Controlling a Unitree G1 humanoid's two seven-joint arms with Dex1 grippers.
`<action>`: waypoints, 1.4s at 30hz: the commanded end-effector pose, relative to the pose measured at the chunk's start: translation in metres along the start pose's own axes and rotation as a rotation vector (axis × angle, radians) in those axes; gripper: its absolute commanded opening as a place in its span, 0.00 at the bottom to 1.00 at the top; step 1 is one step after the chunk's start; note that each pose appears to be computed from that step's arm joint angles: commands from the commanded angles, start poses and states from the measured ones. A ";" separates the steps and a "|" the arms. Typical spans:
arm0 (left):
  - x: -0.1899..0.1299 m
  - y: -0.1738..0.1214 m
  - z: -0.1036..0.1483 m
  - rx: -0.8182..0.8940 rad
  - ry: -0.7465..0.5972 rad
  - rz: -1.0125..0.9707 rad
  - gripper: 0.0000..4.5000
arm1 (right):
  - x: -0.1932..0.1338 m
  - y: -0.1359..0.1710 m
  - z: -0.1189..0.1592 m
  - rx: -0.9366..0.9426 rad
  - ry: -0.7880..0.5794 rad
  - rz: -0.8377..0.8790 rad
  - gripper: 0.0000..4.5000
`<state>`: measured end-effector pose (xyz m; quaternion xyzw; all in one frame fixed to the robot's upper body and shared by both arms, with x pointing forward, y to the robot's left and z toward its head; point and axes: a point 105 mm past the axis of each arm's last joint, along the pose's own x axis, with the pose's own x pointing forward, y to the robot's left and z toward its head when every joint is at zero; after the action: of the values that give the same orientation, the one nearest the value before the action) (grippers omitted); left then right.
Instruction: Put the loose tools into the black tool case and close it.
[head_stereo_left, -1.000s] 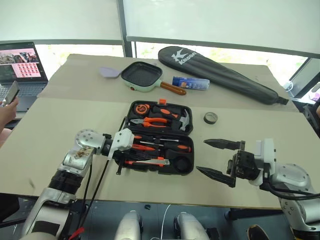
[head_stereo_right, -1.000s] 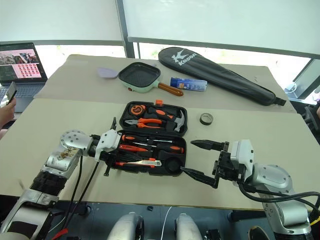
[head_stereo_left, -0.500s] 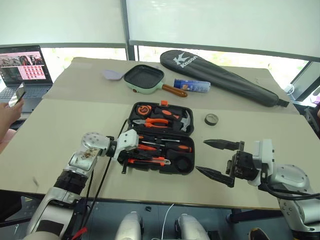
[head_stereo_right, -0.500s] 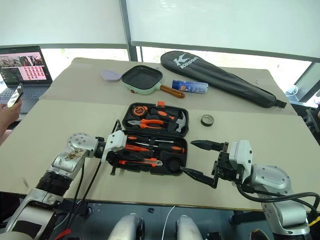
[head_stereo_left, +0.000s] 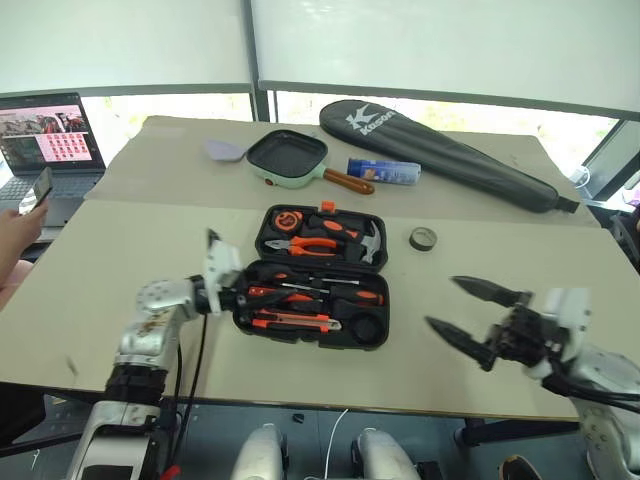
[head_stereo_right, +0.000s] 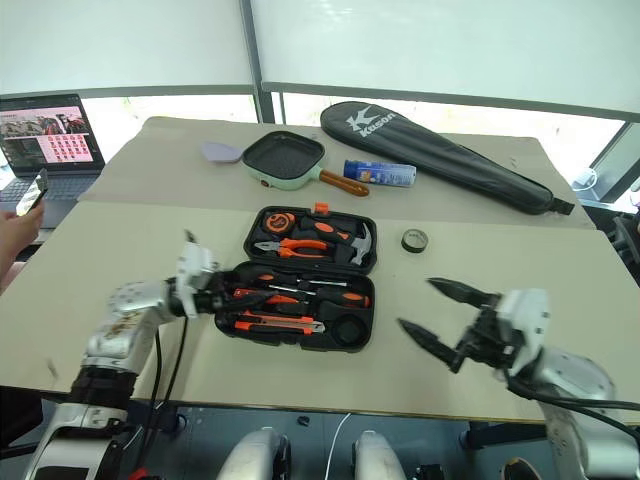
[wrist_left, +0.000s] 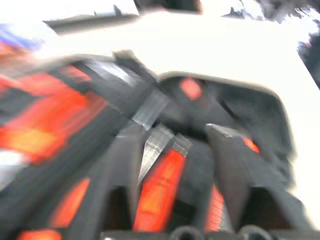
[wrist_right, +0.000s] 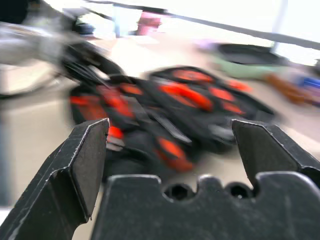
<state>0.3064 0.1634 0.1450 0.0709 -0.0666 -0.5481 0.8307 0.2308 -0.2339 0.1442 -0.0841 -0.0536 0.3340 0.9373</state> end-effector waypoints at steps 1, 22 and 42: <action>-0.030 -0.003 0.014 0.023 -0.009 0.011 0.89 | -0.026 -0.019 -0.002 -0.093 0.005 -0.159 1.00; -0.067 0.019 0.018 -0.067 -0.023 0.171 1.00 | 0.155 -0.090 0.002 -0.183 0.539 0.079 1.00; -0.040 -0.008 0.032 0.011 -0.009 0.002 1.00 | 0.194 -0.087 -0.024 -0.279 0.742 0.224 0.14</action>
<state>0.2822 0.1994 0.1655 0.0637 -0.0617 -0.5339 0.8409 0.4324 -0.1794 0.1264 -0.3197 0.2825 0.3754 0.8228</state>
